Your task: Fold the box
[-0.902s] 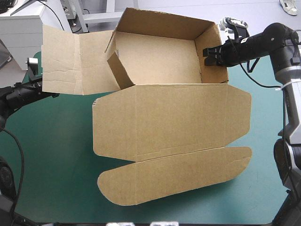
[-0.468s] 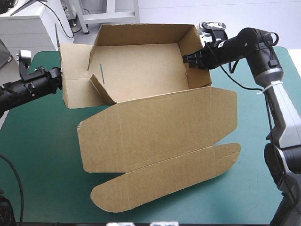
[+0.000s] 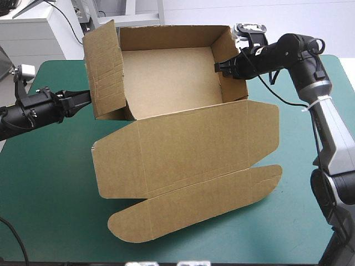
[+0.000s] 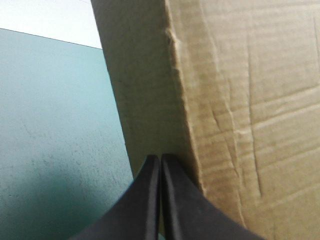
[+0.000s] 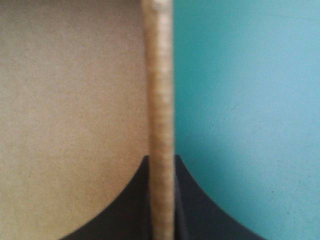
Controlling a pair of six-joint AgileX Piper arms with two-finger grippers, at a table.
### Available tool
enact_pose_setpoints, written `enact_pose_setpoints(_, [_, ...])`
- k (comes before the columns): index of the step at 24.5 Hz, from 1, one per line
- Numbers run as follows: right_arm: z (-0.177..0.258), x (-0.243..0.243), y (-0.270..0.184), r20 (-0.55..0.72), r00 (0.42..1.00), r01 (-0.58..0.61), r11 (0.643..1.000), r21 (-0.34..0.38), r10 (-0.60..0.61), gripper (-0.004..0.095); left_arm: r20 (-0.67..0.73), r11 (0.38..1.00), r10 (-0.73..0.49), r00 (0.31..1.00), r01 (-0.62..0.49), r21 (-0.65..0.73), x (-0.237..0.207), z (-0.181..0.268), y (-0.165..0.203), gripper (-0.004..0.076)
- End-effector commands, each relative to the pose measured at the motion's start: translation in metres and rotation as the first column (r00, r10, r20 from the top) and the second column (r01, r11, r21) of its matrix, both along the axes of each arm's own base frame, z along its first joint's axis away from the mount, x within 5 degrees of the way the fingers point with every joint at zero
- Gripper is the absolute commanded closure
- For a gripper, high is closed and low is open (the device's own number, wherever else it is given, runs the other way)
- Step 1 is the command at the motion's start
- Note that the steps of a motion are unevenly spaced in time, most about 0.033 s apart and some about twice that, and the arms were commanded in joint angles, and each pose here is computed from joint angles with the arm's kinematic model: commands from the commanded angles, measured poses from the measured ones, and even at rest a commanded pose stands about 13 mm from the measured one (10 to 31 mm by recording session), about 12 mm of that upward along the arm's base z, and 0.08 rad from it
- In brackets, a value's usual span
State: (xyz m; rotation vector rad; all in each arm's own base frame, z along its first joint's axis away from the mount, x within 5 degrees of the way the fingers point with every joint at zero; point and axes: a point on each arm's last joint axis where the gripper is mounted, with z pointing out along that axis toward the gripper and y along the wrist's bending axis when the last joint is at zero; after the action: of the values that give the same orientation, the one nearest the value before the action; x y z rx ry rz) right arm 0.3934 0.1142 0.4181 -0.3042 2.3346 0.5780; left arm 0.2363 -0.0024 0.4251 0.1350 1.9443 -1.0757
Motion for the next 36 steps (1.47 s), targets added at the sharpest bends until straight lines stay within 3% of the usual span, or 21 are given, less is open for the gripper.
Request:
enact_pose_setpoints(1, [0.037, -0.018, 0.002, 0.12, 0.993, 0.002, 0.997, 0.079, -0.011, 0.0925, 0.055, 0.996, -0.074, 0.996, 0.077, -0.055, -0.014, 0.019, -0.01, 0.0731])
enact_pose_setpoints(8, [0.032, -0.021, 0.024, 0.158, 0.987, -0.02, 0.999, -0.027, 0.024, 0.0925, 0.054, 0.995, -0.074, 0.996, 0.077, -0.056, -0.014, 0.019, -0.01, 0.0731])
enact_pose_setpoints(18, [0.019, -0.015, 0.048, 0.144, 0.988, -0.053, 0.999, -0.01, 0.054, 0.0925, 0.011, 0.998, -0.061, 0.998, 0.061, -0.001, -0.013, 0.013, -0.008, 0.0713])
enact_pose_setpoints(21, [0.017, -0.014, 0.049, 0.141, 0.989, -0.052, 0.999, -0.007, 0.052, 0.0925, -0.018, 0.999, -0.052, 0.999, 0.052, -0.012, -0.013, 0.012, -0.008, 0.0646])
enact_pose_setpoints(23, [0.018, -0.013, 0.049, 0.152, 0.987, -0.048, 0.999, -0.002, 0.048, 0.0925, -0.023, 0.999, -0.049, 0.999, 0.049, 0.002, -0.013, 0.011, -0.007, 0.0513])
enact_pose_setpoints(24, [0.019, -0.013, 0.051, 0.16, 0.986, -0.05, 0.999, 0.001, 0.049, 0.0925, -0.025, 0.999, -0.049, 0.999, 0.049, 0.0, -0.013, 0.011, -0.007, 0.0404])
enact_pose_setpoints(26, [0.019, -0.014, 0.055, 0.172, 0.983, -0.057, 0.998, -0.002, 0.057, 0.0925, -0.025, 0.999, -0.049, 0.999, 0.049, -0.002, -0.013, 0.011, -0.007, 0.0289])
enact_pose_setpoints(31, [0.018, -0.019, 0.079, 0.222, 0.97, -0.095, 0.995, -0.03, 0.099, 0.0925, -0.064, 0.996, -0.065, 0.996, 0.069, 0.055, -0.013, 0.005, -0.015, 0.0271])
enact_pose_setpoints(33, [0.019, -0.024, 0.09, 0.249, 0.961, -0.113, 0.992, -0.053, 0.123, 0.0921, -0.157, 0.996, -0.013, 0.988, 0.026, 0.08, -0.01, -0.002, -0.019, 0.0271])
enact_pose_setpoints(36, [0.019, -0.028, 0.097, 0.268, 0.952, -0.123, 0.987, -0.1, 0.146, 0.0921, -0.178, 0.992, 0.024, 0.984, -0.001, 0.125, -0.008, -0.006, -0.023, 0.0271])
